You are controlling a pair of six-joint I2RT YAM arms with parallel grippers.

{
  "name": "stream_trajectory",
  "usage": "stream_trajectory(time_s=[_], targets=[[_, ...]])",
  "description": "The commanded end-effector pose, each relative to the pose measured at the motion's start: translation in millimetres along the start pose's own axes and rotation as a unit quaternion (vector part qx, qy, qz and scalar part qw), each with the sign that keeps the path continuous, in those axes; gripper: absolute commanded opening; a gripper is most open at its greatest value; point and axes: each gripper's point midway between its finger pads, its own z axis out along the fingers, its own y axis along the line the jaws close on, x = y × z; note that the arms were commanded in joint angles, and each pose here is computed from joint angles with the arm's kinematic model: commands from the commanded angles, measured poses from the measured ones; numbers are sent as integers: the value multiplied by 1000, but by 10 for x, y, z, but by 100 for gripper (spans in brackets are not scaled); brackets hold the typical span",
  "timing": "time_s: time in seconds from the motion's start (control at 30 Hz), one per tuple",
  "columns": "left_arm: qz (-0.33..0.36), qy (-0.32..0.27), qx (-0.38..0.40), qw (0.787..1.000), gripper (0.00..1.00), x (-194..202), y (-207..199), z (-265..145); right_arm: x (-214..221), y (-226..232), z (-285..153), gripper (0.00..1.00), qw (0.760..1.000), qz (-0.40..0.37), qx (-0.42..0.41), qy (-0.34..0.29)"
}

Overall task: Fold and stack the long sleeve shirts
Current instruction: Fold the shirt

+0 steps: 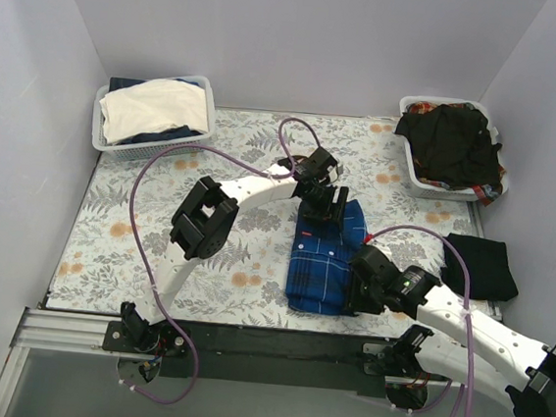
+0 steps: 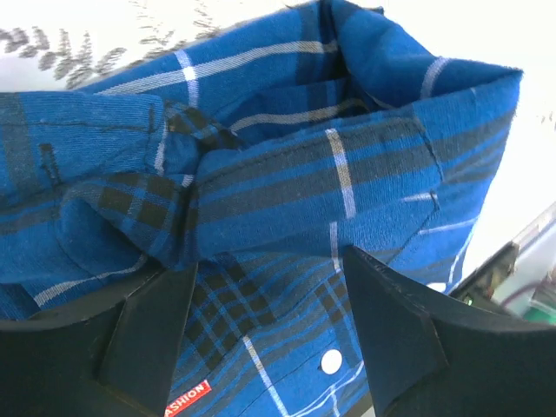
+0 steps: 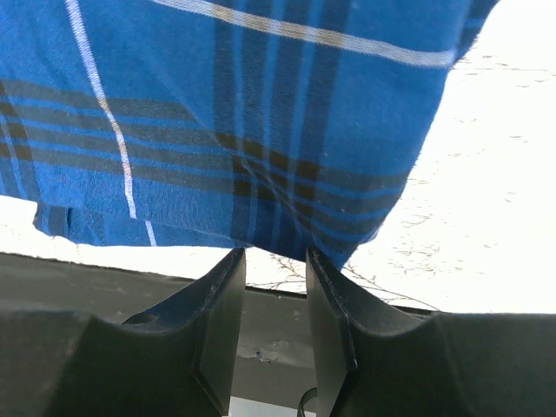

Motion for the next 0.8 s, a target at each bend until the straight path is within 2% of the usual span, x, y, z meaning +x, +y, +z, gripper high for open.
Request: stream_trajectory(time_s=[0.0, 0.07, 0.1, 0.27, 0.3, 0.37, 0.47, 0.53, 0.57, 0.67, 0.77], targets=[[-57, 15, -170, 984, 69, 233, 753, 74, -40, -141, -5, 42, 999, 23, 31, -12], [-77, -2, -198, 977, 69, 207, 850, -33, -99, -185, 25, 42, 998, 33, 43, -23], [-88, 9, -211, 973, 69, 337, 949, -46, -113, -207, 49, 42, 998, 31, 47, -26], [-169, -7, -230, 958, 70, 550, 1254, -358, -324, -234, 205, 42, 997, 38, 55, -37], [-175, -24, -218, 960, 70, 513, 1213, -495, -415, -176, 244, 41, 997, 36, 43, -48], [-208, -14, -232, 950, 70, 754, 1401, -600, -512, -158, 318, 41, 998, 27, 42, -42], [-234, -17, -219, 947, 70, 990, 1412, -802, -755, -60, 418, 41, 998, 3, 40, -42], [-239, -25, -186, 953, 70, 1064, 1278, -936, -856, 10, 547, 41, 999, -13, 41, -30], [-256, -10, -188, 948, 70, 1261, 1324, -933, -1044, 127, 523, 41, 998, -26, 31, -44], [-268, 2, -151, 952, 70, 1503, 1204, -1059, -1352, 361, 621, 41, 997, -51, 16, -48], [-265, -4, -119, 957, 70, 1592, 1073, -1219, -1527, 474, 751, 41, 997, -62, 10, -39]])
